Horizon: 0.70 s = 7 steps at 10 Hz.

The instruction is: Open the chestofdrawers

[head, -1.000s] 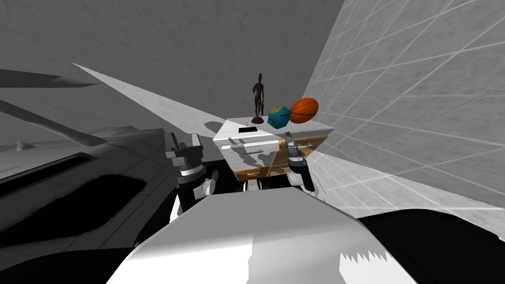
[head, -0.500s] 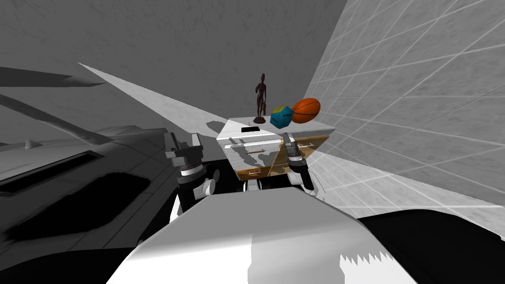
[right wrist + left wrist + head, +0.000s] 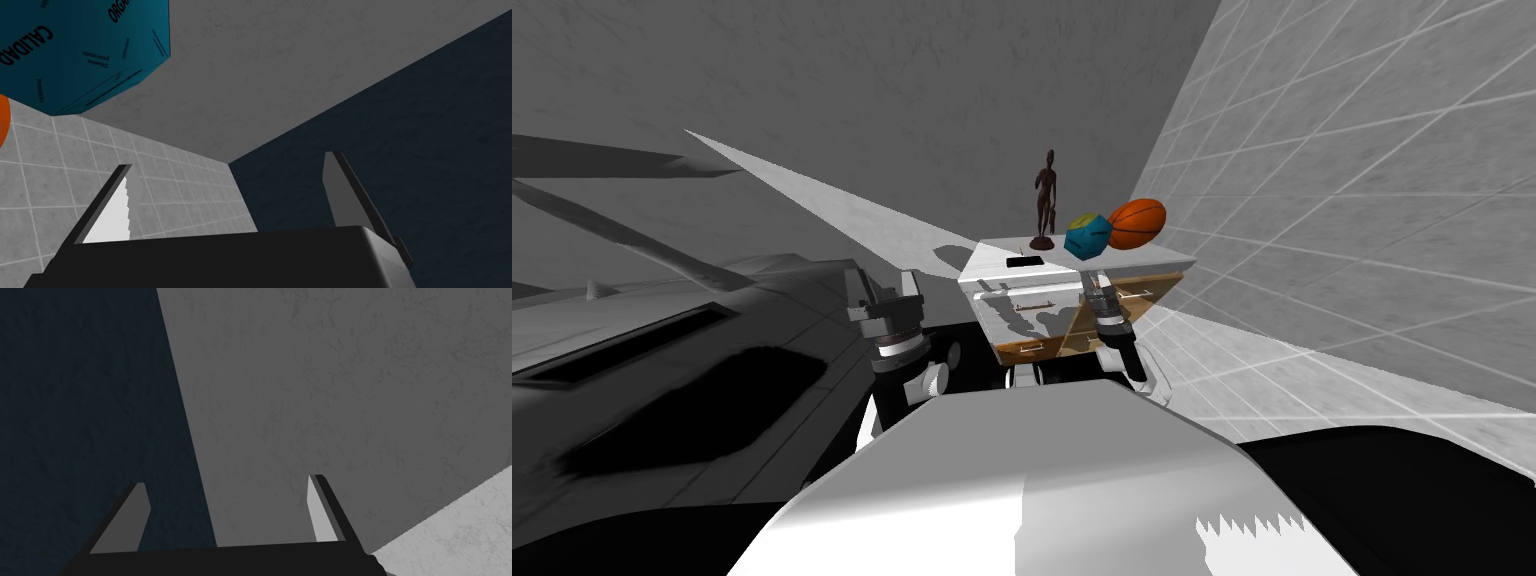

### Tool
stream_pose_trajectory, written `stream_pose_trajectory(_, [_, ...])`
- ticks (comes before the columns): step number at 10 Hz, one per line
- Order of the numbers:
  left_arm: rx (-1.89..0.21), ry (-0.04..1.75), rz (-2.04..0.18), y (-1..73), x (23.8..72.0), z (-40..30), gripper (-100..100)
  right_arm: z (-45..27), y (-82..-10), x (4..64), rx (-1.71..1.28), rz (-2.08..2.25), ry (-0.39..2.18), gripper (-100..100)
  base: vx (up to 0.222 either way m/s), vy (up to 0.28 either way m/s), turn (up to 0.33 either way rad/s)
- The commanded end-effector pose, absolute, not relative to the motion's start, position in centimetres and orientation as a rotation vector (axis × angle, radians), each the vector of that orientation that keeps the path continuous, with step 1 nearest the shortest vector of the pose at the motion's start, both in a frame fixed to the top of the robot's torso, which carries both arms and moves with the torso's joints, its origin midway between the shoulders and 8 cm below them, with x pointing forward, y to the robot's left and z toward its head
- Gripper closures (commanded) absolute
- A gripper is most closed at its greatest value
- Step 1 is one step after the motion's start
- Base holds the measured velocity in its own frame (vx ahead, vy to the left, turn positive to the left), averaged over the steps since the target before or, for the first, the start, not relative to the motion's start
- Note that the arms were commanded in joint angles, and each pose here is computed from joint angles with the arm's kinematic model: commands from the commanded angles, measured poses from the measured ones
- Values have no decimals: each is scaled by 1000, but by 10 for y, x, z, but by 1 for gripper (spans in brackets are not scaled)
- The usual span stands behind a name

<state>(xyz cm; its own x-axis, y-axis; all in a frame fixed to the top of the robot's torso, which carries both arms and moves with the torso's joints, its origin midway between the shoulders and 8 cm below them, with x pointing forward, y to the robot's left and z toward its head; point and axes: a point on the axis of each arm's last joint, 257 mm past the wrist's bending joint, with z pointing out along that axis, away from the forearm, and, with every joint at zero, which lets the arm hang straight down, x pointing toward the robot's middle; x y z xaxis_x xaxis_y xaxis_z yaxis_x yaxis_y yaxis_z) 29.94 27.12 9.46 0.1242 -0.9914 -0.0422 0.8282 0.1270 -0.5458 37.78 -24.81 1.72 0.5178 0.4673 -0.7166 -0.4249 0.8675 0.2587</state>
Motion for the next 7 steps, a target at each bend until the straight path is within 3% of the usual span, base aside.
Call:
stream_pose_trajectory(1, [-442, 450, -1390, 271, 299, 95, 0, 13, -249, 382, -10, 437, 884, -100, -13, 52, 10])
stream_pose_trajectory(7, [-442, 450, -1390, 271, 299, 95, 0, 4, -251, 391, -131, 233, 893, -100, -11, 48, 5])
